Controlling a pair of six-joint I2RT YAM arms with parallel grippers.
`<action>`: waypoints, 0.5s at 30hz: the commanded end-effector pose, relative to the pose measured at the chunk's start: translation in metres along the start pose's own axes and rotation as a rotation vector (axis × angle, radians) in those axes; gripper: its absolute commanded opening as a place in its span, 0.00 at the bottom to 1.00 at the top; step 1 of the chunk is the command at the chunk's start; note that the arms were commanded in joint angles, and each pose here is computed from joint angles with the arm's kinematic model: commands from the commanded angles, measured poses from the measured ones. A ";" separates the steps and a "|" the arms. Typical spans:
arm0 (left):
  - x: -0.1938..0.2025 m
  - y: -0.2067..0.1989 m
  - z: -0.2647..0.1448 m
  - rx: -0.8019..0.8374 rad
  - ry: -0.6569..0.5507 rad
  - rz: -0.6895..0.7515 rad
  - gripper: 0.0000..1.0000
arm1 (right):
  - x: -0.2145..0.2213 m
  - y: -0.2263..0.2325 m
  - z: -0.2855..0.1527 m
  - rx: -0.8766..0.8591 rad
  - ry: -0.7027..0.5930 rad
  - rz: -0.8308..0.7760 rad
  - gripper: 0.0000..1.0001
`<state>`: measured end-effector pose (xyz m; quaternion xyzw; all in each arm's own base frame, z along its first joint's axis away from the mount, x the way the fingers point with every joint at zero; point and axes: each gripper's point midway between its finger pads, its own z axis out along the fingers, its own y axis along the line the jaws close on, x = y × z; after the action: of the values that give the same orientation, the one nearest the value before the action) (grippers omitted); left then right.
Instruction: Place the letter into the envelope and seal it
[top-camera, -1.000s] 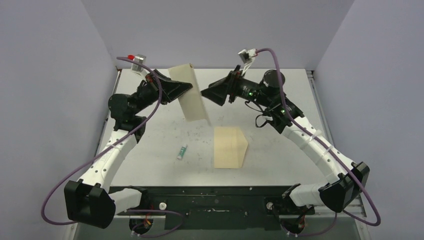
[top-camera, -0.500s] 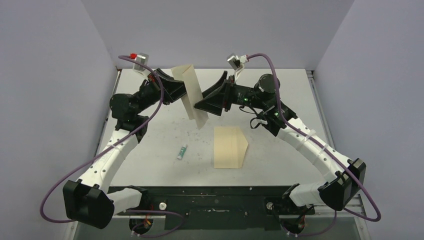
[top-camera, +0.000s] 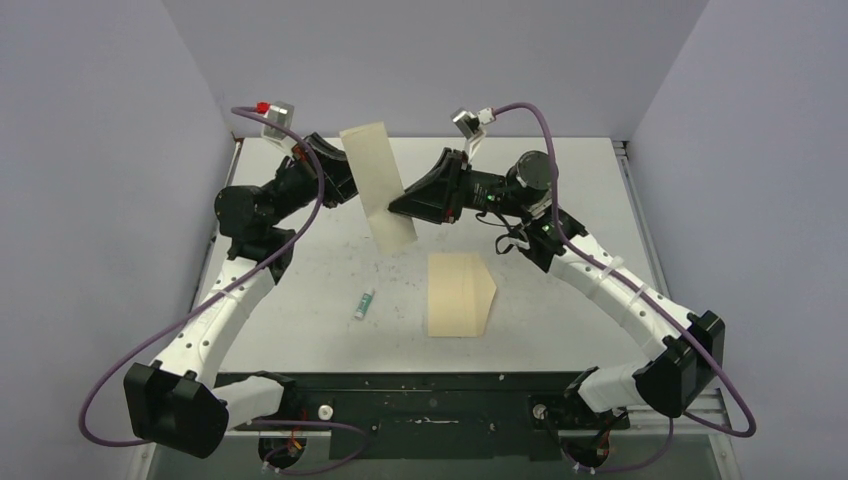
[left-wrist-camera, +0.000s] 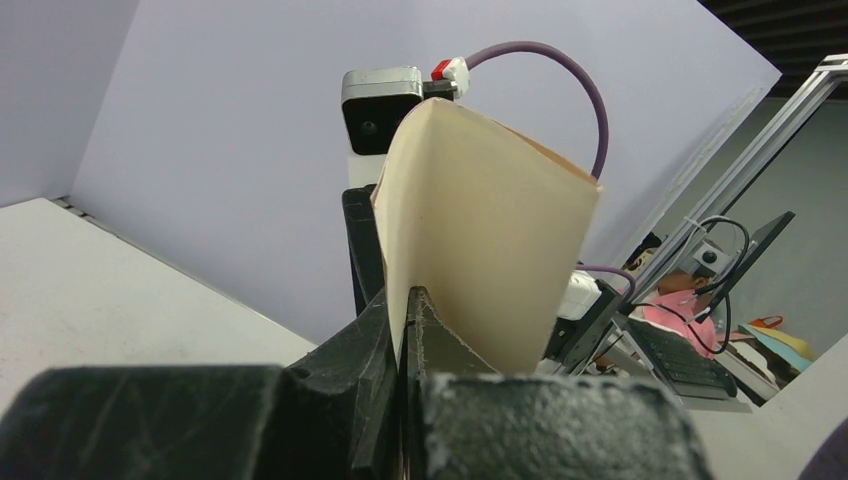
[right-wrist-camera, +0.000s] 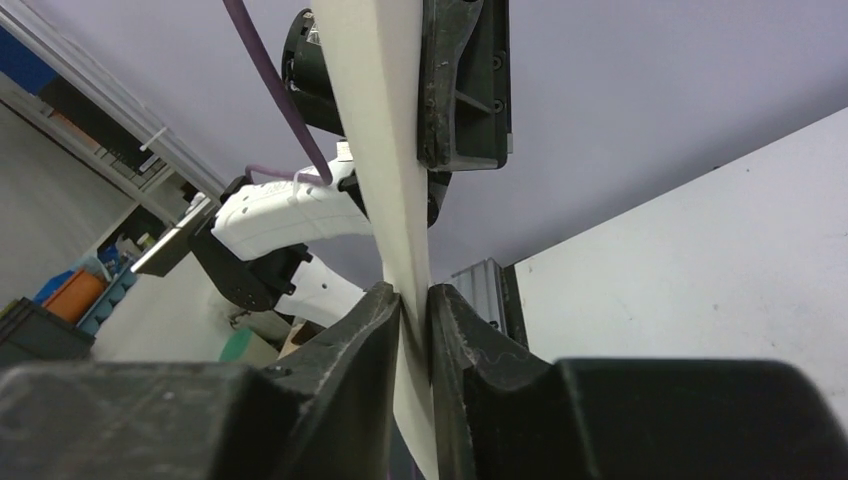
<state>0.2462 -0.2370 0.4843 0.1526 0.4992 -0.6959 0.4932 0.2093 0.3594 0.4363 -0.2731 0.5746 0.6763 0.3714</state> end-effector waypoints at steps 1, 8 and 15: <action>-0.012 -0.025 0.001 0.047 -0.027 0.058 0.00 | -0.017 0.007 -0.001 -0.027 -0.066 -0.025 0.17; -0.016 -0.010 -0.006 -0.026 -0.051 0.072 0.36 | -0.042 -0.012 -0.018 0.075 -0.180 -0.012 0.05; -0.014 0.028 -0.027 -0.211 -0.114 0.113 0.58 | -0.075 -0.028 -0.042 0.208 -0.321 -0.056 0.05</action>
<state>0.2591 -0.2175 0.4738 0.1119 0.5213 -0.6549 0.5356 0.2713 0.3294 0.4307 -0.1594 0.6077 0.6501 0.4274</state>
